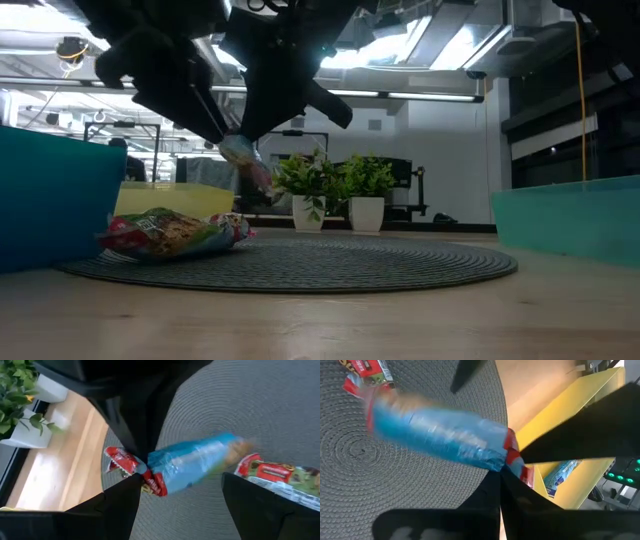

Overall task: Pick and place Granola Bars by type
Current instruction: Put the red granola bar into the green bin

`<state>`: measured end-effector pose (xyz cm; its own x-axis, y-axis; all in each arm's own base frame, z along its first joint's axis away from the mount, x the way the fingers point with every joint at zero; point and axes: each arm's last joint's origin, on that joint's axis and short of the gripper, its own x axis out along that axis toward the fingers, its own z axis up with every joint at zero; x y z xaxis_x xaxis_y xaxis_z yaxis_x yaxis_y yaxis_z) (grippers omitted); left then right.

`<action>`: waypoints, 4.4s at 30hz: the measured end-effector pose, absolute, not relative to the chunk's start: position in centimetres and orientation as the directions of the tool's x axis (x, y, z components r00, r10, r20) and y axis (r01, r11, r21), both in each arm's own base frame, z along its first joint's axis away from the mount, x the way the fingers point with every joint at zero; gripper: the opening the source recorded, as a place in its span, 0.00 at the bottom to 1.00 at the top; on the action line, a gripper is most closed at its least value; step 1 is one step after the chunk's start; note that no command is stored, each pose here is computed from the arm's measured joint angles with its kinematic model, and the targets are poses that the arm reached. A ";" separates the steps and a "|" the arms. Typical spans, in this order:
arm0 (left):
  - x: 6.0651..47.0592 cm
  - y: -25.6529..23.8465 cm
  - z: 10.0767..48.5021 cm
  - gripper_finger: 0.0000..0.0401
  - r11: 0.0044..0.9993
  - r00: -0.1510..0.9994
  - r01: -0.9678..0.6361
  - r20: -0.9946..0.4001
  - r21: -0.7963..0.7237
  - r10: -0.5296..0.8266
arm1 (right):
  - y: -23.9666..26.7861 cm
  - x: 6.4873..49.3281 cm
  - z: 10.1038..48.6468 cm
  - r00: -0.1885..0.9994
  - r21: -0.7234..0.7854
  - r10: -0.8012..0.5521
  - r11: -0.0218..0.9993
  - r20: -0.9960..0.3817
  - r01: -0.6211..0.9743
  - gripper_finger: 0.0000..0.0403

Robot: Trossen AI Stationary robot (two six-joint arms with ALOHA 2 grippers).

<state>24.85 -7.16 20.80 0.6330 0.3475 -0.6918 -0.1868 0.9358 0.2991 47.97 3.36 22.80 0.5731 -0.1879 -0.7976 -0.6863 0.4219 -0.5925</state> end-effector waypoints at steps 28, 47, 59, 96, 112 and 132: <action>23.9 -5.8 20.2 0.61 0.875 0.514 -0.258 -0.708 0.410 0.484 | 3.6 47.6 22.7 0.540 -0.614 -0.292 0.406 -0.789 -0.677 0.00; 22.8 -5.6 20.8 0.61 0.886 0.490 -0.274 -0.738 0.374 0.463 | 2.2 45.7 27.0 0.368 -0.429 -0.246 0.690 -0.897 -0.583 0.00; 21.0 -5.5 23.4 0.61 0.870 0.565 -0.320 -0.663 0.374 0.492 | -0.5 41.8 34.5 0.329 -0.272 -0.131 0.862 -0.935 -0.428 0.00; 20.5 -5.5 23.8 0.60 0.861 0.569 -0.306 -0.646 0.406 0.508 | 1.1 14.3 40.5 0.593 -0.125 -0.200 0.978 -0.780 0.165 0.00; 20.5 -5.5 23.8 0.60 0.861 0.570 -0.320 -0.646 0.396 0.508 | 1.2 10.7 28.4 0.477 0.027 -0.172 0.924 -0.862 0.381 0.00; 20.4 -5.7 23.8 0.60 0.865 0.575 -0.325 -0.646 0.383 0.502 | 0.8 7.4 24.5 0.459 0.139 -0.217 0.770 -0.861 0.623 0.00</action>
